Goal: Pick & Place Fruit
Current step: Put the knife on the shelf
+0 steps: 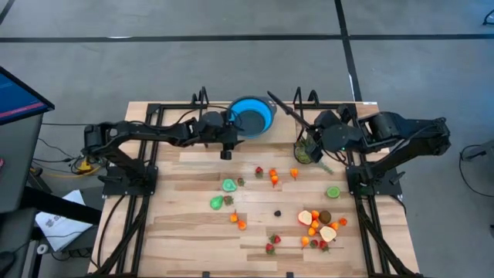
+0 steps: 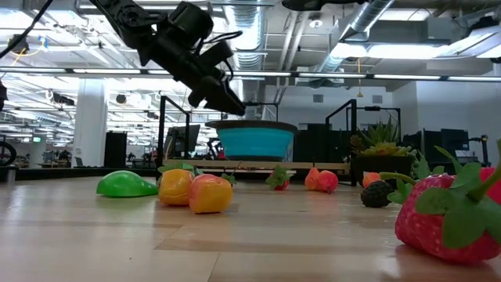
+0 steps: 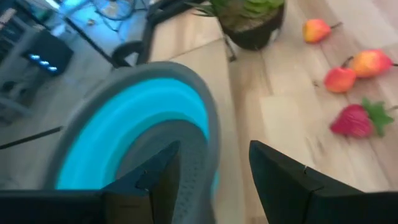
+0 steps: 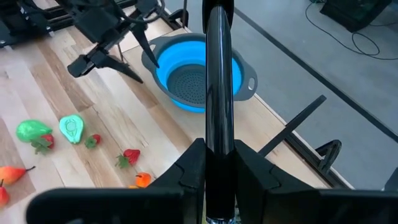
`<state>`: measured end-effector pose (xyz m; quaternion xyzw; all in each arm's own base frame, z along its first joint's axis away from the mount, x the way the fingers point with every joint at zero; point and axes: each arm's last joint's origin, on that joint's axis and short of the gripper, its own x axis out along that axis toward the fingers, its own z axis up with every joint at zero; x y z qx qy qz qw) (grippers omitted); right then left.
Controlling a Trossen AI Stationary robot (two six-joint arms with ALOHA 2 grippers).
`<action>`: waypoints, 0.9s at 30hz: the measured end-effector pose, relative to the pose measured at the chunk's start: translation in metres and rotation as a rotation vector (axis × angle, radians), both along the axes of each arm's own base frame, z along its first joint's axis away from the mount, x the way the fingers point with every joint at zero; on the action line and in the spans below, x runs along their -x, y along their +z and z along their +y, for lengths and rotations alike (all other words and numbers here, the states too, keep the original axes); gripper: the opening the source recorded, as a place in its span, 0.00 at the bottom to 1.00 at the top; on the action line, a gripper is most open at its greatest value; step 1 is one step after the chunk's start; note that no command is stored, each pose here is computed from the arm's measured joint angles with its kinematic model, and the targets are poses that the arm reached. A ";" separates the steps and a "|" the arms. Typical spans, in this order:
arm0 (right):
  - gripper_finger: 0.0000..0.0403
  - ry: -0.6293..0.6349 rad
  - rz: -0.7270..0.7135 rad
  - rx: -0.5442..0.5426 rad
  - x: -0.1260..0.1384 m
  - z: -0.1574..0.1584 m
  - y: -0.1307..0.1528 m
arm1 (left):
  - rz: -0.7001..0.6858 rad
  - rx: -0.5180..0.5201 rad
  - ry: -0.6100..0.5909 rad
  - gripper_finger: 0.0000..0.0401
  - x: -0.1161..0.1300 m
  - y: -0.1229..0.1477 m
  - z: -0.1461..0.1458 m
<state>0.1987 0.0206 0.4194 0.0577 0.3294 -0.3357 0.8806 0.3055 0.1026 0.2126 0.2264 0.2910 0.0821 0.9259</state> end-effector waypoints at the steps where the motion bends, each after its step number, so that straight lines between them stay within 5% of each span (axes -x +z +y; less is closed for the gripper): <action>1: 0.12 0.003 0.000 0.000 0.000 0.001 0.000 | 0.006 0.005 -0.001 0.45 -0.001 -0.002 0.000; 17: 0.12 0.001 -0.005 0.002 0.000 0.001 0.000 | 0.041 -0.010 0.111 0.44 -0.006 -0.023 0.016; 27: 0.12 0.000 -0.005 0.002 0.000 0.001 0.000 | 0.036 -0.012 0.084 0.21 -0.005 -0.022 0.019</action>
